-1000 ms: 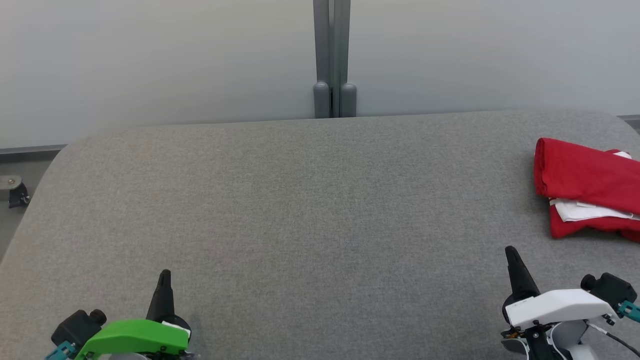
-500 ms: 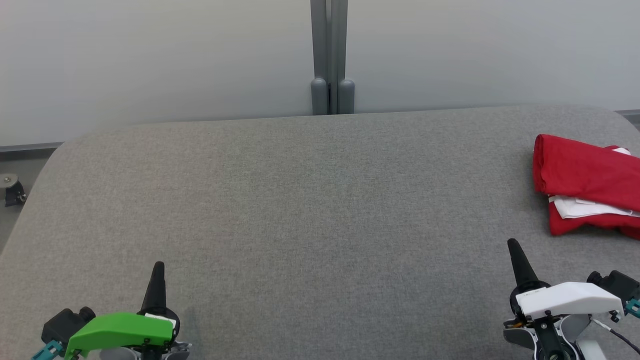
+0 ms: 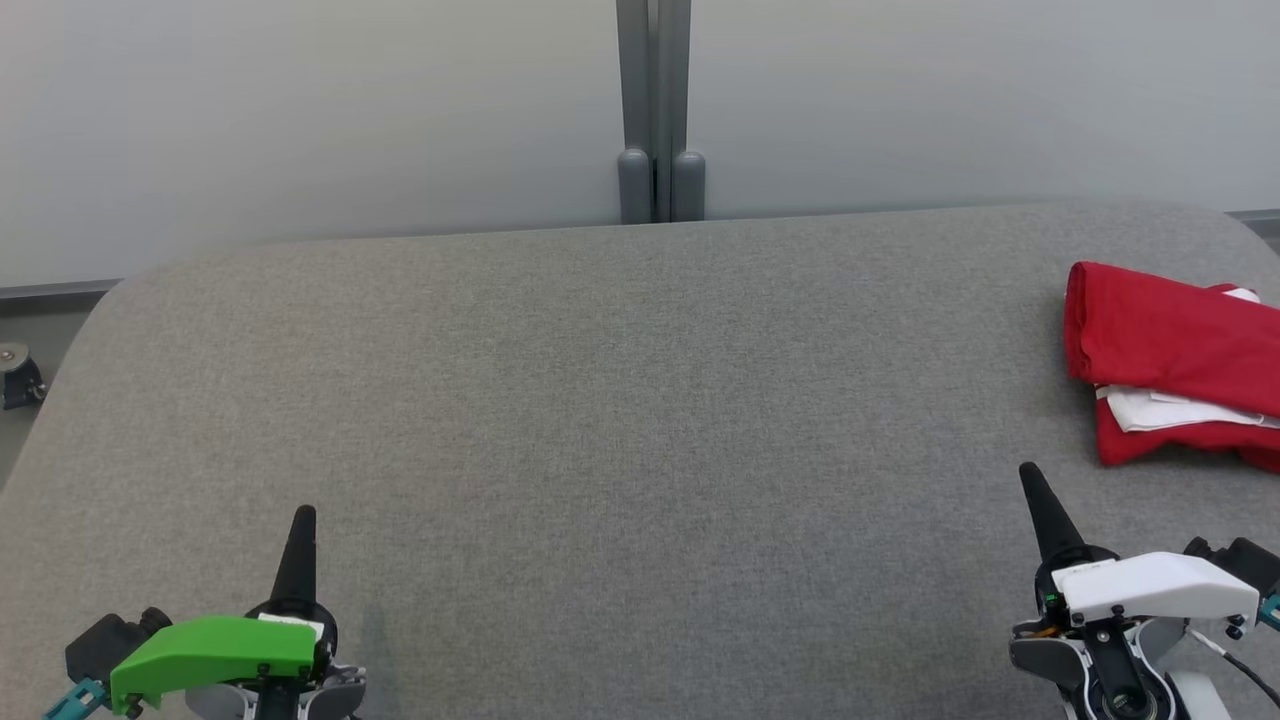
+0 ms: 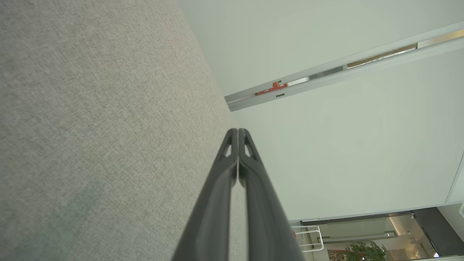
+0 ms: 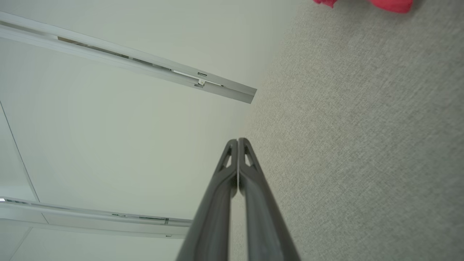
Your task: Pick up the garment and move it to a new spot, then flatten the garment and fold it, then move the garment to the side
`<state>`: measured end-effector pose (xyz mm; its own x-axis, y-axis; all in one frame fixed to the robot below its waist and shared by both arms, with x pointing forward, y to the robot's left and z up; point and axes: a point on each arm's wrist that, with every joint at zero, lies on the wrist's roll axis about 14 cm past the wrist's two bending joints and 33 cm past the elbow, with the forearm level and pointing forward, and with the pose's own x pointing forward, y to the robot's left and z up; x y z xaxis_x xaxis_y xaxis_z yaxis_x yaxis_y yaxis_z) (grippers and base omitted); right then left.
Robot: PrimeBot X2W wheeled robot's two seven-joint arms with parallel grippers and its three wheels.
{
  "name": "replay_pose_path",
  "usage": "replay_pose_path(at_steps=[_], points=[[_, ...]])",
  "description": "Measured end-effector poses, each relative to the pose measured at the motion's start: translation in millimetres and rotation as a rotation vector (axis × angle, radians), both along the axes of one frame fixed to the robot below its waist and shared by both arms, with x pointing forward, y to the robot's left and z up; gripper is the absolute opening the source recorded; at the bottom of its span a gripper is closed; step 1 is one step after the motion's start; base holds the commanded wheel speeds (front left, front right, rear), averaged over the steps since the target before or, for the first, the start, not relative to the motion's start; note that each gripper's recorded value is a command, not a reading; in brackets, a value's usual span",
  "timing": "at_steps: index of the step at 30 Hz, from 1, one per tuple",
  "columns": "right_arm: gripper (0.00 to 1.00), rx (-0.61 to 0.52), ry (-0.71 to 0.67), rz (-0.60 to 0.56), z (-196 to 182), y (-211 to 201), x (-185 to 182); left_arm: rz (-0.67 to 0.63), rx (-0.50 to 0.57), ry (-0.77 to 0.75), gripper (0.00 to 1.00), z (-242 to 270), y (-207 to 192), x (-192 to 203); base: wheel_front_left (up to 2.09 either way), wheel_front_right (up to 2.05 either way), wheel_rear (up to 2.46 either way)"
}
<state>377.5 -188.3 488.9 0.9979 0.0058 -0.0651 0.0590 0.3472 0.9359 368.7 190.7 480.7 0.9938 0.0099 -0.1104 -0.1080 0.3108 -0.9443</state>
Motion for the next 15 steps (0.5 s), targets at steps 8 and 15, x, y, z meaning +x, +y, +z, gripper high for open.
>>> replay_pose_path(at_steps=[8, 15], points=[[0.0, 0.073, -0.008, -0.006, 2.6, -2.3, 1.8, 0.003, -0.065, -0.019, 0.0, 5.0, 1.9, 4.1, 0.0, 0.0, 0.0], [0.0, 0.131, -0.014, -0.009, 4.7, -3.8, 3.5, 0.006, -0.116, -0.03, 0.0, 7.4, 3.4, 6.4, 0.0, 0.0, 0.0]])
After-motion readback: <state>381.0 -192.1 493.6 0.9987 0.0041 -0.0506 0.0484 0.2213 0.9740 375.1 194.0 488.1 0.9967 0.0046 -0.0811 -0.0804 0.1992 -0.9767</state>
